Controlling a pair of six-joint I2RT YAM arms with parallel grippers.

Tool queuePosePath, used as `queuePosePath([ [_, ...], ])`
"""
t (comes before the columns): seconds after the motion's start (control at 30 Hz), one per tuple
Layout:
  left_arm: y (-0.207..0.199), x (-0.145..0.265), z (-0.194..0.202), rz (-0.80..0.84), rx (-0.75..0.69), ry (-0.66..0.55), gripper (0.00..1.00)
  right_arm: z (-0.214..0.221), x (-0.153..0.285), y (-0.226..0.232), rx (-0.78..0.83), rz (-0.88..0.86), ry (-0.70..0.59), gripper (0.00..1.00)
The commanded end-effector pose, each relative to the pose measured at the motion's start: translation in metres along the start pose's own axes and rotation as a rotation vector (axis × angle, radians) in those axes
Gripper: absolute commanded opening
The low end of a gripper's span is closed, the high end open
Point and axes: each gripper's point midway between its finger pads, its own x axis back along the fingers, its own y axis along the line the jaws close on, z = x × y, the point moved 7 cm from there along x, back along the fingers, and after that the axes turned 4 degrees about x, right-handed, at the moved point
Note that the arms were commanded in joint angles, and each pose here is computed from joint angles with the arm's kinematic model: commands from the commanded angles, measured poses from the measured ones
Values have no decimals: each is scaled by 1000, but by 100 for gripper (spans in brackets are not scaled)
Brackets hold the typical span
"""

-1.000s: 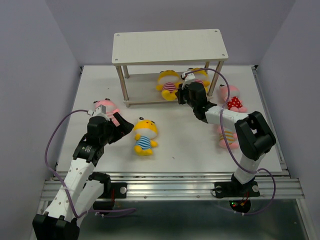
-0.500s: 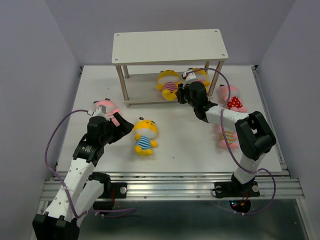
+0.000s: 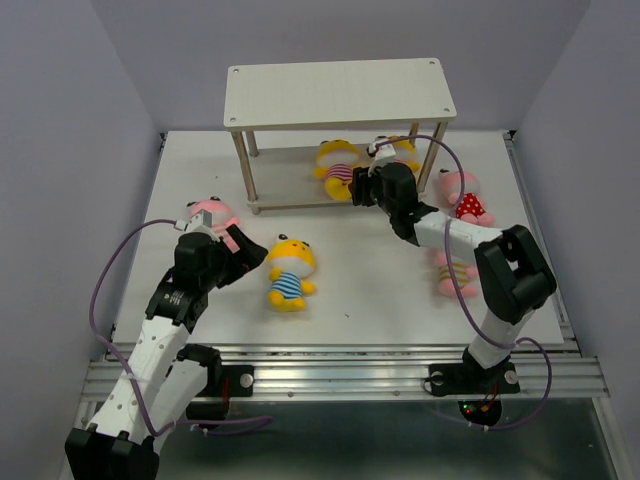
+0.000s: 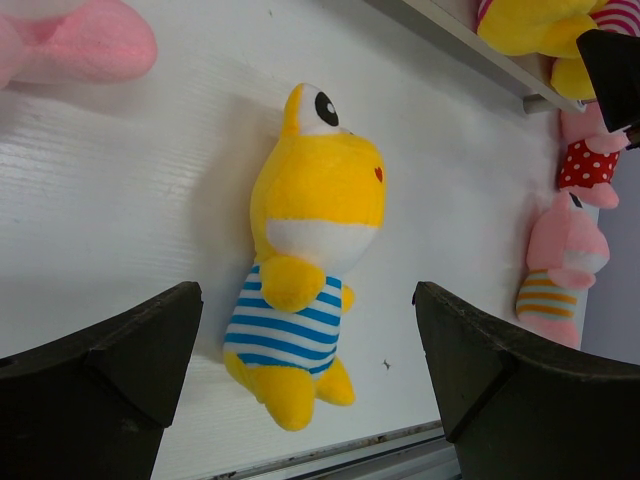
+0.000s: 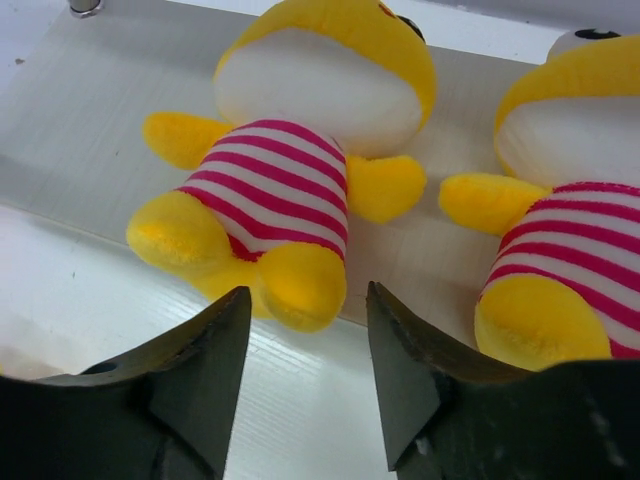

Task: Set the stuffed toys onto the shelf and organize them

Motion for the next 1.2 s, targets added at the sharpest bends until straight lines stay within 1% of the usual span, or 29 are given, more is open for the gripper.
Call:
queuePosePath([
  [0.0, -4, 2, -4, 32, -14, -28, 99, -28, 16, -4, -12, 15, -76, 58],
  [0.03, -4, 2, -4, 31, -13, -27, 99, -28, 18, -3, -12, 9, -76, 62],
  [0.1, -4, 2, -3, 30, -10, -21, 99, -33, 25, -3, -17, 5, -81, 64],
  [0.23, -3, 3, -1, 22, 3, -10, 99, -33, 39, -1, -28, -22, -77, 71],
  [0.27, -2, 4, 1, 19, 6, 0, 99, -28, 42, -1, -35, -28, -60, 76],
  [0.3, -2, 5, 2, 17, 7, 5, 99, -26, 45, 0, -41, -35, -53, 78],
  [0.43, 0, 11, 5, -10, 19, 30, 99, -13, 63, 6, -71, -69, -16, 100],
  [0.53, 5, 15, 15, -51, 35, 84, 99, -2, 82, 16, -84, -82, 10, 100],
  [0.57, 3, 18, 19, -57, 26, 95, 99, -7, 91, 24, -98, -97, -1, 100],
  [0.6, 2, 19, 23, -72, 21, 108, 99, 4, 99, 27, -100, -97, 32, 100],
  [0.63, 1, 21, 26, -87, 17, 113, 99, 8, 107, 28, -108, -94, 38, 100],
  [0.67, 1, 25, 30, -122, 39, 127, 99, 10, 113, 27, -121, -67, 41, 100],
  [0.7, -1, 27, 37, -133, 15, 139, 99, 7, 127, 26, -163, -59, 33, 100],
  [0.73, -2, 28, 39, -147, 11, 142, 99, 18, 134, 21, -175, -26, 55, 100],
  [0.77, -2, 28, 42, -163, 23, 145, 99, 20, 141, 18, -210, -1, 64, 100],
  [0.93, -10, 23, 60, -191, -24, 222, 99, 29, 182, 3, -241, 83, 96, 100],
  [1.0, -12, 22, 59, -229, -34, 202, 99, 35, 191, -1, -243, 114, 114, 100],
  [1.07, -13, 20, 60, -270, -66, 198, 98, 32, 200, -6, -247, 142, 92, 100],
  [1.17, -14, 15, 62, -295, -96, 209, 94, 29, 210, -12, -257, 185, 86, 100],
])
